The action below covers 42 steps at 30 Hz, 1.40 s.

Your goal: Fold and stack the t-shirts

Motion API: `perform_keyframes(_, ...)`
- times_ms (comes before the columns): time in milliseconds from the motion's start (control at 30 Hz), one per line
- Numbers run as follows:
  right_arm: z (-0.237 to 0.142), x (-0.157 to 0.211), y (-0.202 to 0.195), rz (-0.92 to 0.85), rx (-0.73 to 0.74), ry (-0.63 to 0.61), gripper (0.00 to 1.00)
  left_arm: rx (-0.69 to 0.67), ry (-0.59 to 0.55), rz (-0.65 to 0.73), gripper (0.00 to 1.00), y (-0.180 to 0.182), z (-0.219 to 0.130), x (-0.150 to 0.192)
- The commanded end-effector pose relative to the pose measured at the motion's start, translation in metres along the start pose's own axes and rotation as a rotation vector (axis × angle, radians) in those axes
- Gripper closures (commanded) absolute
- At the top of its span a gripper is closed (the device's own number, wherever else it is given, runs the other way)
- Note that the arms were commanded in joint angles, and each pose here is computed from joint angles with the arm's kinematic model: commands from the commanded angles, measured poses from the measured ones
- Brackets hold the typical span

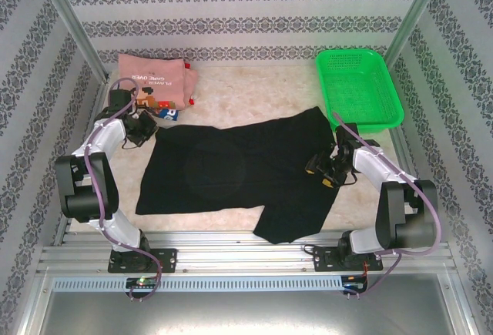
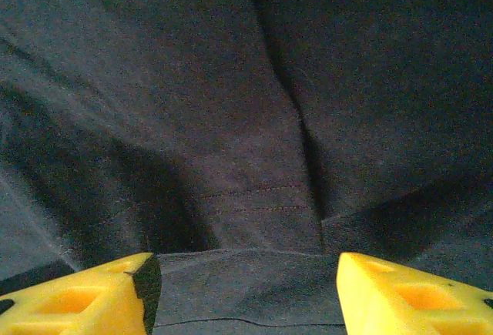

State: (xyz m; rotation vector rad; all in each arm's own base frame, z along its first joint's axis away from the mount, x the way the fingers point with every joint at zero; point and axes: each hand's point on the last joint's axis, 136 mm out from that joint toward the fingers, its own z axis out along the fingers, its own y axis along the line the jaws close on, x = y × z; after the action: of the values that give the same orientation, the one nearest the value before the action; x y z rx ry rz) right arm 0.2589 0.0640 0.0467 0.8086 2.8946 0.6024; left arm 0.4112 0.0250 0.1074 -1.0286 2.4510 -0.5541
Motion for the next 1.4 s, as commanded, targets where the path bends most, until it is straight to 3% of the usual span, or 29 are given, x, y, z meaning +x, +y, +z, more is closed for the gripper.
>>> perform_keyframes(0, 0.003, 0.007, -0.013, 0.033, 0.046, 0.022, 0.38, 0.043, -0.022, 0.046, 1.00, -0.020, -0.019, -0.003)
perform_keyframes(200, 0.010, -0.004, -0.012, 0.036, 0.063, 0.004, 0.45, 0.079, -0.030, 0.056, 1.00, -0.032, -0.023, -0.008)
perform_keyframes(400, 0.008, -0.026, -0.002, 0.033, 0.069, -0.035, 0.60, 0.096, -0.032, 0.060, 1.00, -0.038, -0.025, -0.010)
perform_keyframes(600, -0.002, -0.043, 0.011, 0.020, 0.042, -0.058, 0.89, 0.126, -0.032, 0.070, 1.00, -0.047, -0.029, -0.012)
perform_keyframes(833, -0.037, -0.054, 0.035, 0.008, -0.053, -0.117, 0.97, 0.144, -0.057, 0.087, 1.00, -0.059, -0.043, -0.020)
perform_keyframes(1367, -0.130, -0.130, 0.094, -0.029, -0.298, -0.317, 1.00, 0.164, -0.096, 0.127, 1.00, -0.083, -0.047, -0.055)
